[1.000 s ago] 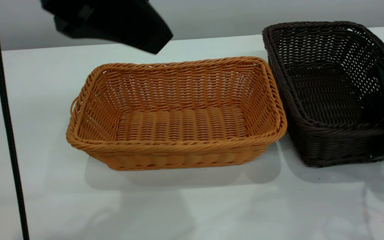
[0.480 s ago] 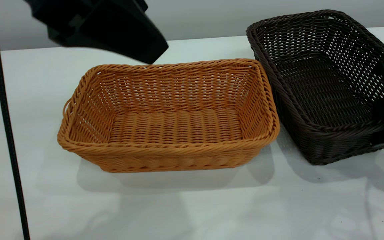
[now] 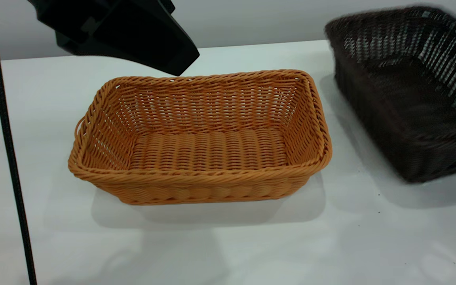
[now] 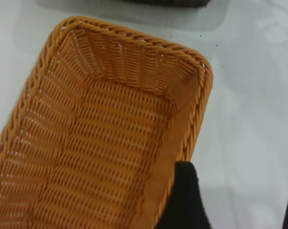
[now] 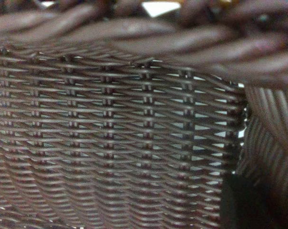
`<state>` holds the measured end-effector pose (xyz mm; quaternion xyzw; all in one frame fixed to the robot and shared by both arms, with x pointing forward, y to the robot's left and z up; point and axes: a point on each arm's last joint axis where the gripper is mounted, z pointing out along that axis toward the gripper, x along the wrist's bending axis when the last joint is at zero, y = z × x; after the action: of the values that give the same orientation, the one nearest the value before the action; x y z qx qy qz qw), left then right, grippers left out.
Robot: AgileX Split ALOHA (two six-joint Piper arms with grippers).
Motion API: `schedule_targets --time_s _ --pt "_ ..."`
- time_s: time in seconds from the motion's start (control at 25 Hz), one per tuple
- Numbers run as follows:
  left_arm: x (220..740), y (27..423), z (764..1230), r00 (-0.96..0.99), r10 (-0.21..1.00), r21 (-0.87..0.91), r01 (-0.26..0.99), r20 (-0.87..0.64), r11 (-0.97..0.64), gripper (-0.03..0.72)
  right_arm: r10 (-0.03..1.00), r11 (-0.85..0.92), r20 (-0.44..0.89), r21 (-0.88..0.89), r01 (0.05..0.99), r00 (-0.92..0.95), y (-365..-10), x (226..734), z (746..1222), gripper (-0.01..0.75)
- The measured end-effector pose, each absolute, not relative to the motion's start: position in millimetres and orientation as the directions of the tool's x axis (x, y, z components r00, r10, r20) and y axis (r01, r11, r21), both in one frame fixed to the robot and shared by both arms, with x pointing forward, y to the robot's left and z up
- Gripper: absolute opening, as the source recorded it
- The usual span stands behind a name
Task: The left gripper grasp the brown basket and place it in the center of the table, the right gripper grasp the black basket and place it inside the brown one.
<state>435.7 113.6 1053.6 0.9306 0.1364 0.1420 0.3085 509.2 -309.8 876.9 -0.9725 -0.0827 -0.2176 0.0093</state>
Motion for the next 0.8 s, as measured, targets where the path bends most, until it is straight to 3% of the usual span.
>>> schedule_targets --time_s 0.32,0.48,0.8 --pt "437 113 1056 0.918 0.337 0.627 0.139 0.208 -0.766 0.501 0.328 -0.939 0.502 0.080 0.335 0.800 -365 508 924 0.120" --pt "438 112 1076 0.907 0.351 0.669 0.113 0.233 -0.735 0.501 0.469 -0.863 0.526 0.101 0.495 0.710 -385 511 946 0.120" --pt "435 111 1135 0.878 0.401 0.786 0.047 0.262 -0.616 0.501 0.732 -0.586 0.490 0.100 0.804 0.473 -376 521 981 0.120"
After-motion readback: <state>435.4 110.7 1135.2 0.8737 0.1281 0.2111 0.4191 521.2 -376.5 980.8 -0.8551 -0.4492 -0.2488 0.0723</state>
